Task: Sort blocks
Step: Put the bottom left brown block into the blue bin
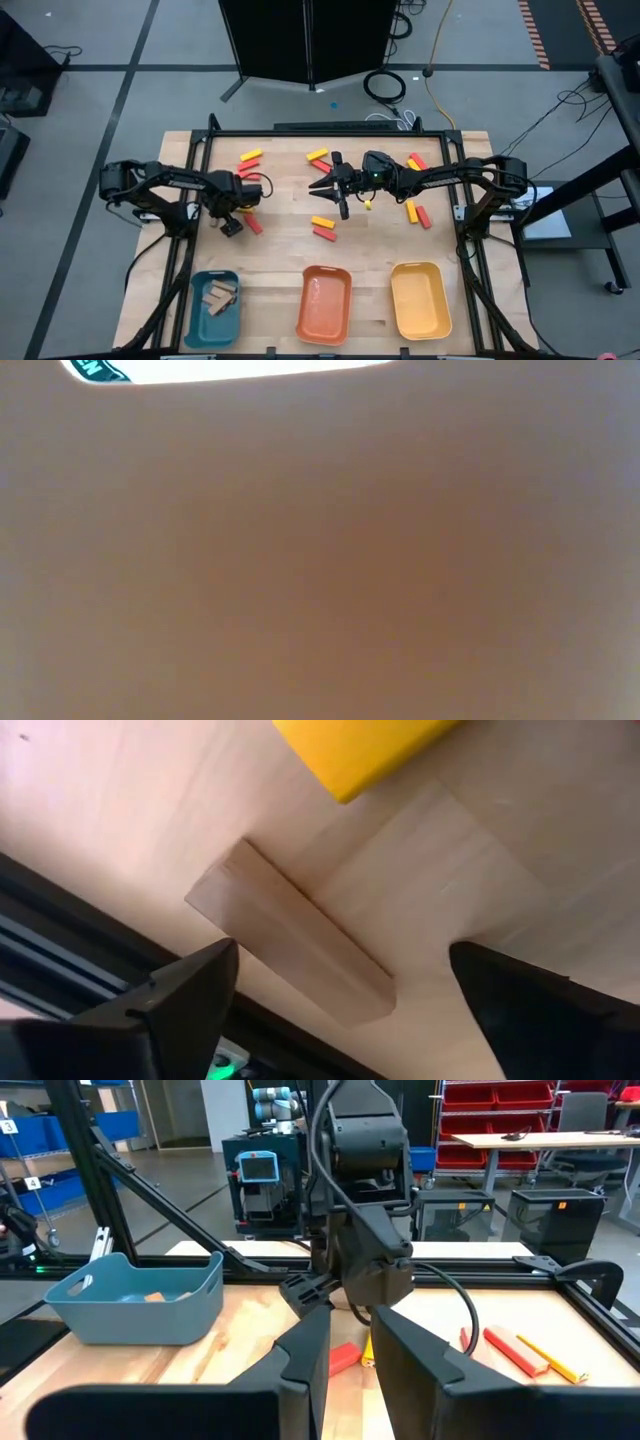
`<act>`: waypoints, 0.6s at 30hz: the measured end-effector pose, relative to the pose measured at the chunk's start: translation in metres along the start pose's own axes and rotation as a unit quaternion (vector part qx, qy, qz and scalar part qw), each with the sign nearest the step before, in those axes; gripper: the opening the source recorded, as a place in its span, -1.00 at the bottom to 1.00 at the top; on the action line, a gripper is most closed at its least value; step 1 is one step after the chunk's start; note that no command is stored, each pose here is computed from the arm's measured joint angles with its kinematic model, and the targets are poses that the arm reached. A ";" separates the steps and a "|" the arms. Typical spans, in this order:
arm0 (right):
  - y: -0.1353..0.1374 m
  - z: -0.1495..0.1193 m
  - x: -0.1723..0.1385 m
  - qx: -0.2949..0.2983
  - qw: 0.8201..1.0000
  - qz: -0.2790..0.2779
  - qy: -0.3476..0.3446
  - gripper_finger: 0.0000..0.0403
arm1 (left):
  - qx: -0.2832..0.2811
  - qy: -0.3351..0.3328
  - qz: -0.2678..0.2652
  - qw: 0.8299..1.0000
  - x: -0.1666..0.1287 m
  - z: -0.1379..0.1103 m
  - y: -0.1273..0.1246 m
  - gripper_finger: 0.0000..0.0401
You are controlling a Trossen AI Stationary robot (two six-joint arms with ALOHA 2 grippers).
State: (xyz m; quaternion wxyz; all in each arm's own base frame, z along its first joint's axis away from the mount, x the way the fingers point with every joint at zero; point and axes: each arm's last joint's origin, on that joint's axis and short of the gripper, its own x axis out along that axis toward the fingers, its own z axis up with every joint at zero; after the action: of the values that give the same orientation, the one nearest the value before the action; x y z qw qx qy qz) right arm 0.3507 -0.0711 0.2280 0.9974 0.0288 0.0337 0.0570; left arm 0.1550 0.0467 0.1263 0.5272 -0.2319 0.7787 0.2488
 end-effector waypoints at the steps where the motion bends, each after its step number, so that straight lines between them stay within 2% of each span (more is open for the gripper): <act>1: 0.000 0.000 0.000 0.001 1.000 0.000 0.000 -0.65 | -0.003 0.002 -0.004 1.000 0.000 0.000 0.001 0.73; 9: 0.000 0.000 0.000 0.001 1.000 0.000 0.000 -0.65 | 0.006 0.007 -0.037 0.999 0.002 0.002 0.000 0.18; 18: 0.000 0.000 0.000 0.001 1.000 0.000 0.000 -0.65 | 0.011 0.015 -0.043 0.999 0.000 0.001 0.000 -0.51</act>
State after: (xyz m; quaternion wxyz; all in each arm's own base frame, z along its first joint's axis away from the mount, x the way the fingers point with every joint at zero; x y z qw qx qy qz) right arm 0.3507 -0.0711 0.2280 0.9974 0.0296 0.0336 0.0569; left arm 0.1558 0.0469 0.1256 0.5280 -0.2631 0.7786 0.2139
